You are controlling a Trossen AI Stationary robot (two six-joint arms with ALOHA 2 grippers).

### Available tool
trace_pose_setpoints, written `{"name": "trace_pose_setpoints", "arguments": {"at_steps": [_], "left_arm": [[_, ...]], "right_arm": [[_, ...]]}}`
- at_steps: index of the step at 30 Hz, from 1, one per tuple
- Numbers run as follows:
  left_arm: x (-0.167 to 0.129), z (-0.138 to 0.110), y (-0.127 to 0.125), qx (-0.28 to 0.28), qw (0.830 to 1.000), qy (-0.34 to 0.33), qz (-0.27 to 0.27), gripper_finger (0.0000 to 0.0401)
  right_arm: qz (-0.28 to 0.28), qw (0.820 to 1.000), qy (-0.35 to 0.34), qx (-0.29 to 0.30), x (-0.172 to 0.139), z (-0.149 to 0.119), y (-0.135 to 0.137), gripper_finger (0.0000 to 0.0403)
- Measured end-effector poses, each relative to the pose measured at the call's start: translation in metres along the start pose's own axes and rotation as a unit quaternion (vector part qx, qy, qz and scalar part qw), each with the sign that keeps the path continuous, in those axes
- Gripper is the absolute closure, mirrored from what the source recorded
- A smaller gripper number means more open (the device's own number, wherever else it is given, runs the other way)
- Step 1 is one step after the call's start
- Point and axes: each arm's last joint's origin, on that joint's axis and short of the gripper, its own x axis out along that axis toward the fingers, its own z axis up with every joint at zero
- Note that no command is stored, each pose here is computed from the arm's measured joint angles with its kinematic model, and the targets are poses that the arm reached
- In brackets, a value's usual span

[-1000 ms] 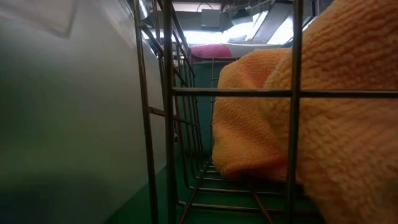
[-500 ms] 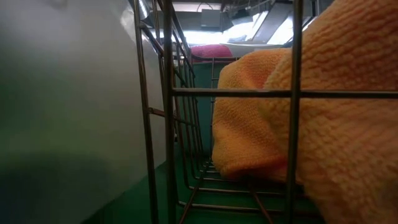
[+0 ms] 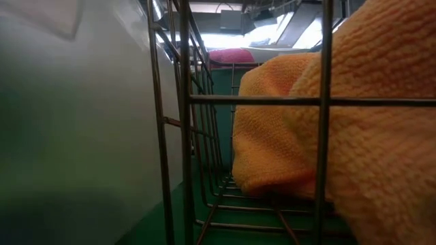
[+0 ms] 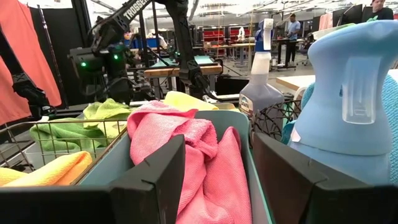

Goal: Sort microfiber towel by color & place in baskets
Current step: Put the green towel into the white bin

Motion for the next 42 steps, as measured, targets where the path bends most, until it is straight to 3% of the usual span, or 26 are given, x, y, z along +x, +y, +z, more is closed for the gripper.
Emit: {"name": "trace_pose_setpoints", "arguments": {"at_steps": [10,25,36,42], "left_arm": [[-0.061,-0.004,-0.011,-0.011,1.000,0.016,0.001,0.0400],[-0.182,-0.007,-0.007,-0.041,0.986,-0.164,-0.013,0.0401],[-0.257,-0.004,0.004,-0.079,0.938,-0.316,-0.116,0.0401],[-0.279,0.001,0.014,-0.108,0.918,-0.353,-0.144,0.0401]], "right_arm": [[0.000,1.000,0.000,0.000,0.000,0.000,0.000,0.0214],[0.000,1.000,0.000,0.000,0.000,0.000,0.000,0.0214],[0.001,1.000,0.000,0.000,0.000,0.000,0.000,0.0214],[0.001,1.000,0.000,0.000,0.000,0.000,0.000,0.0214]]}}
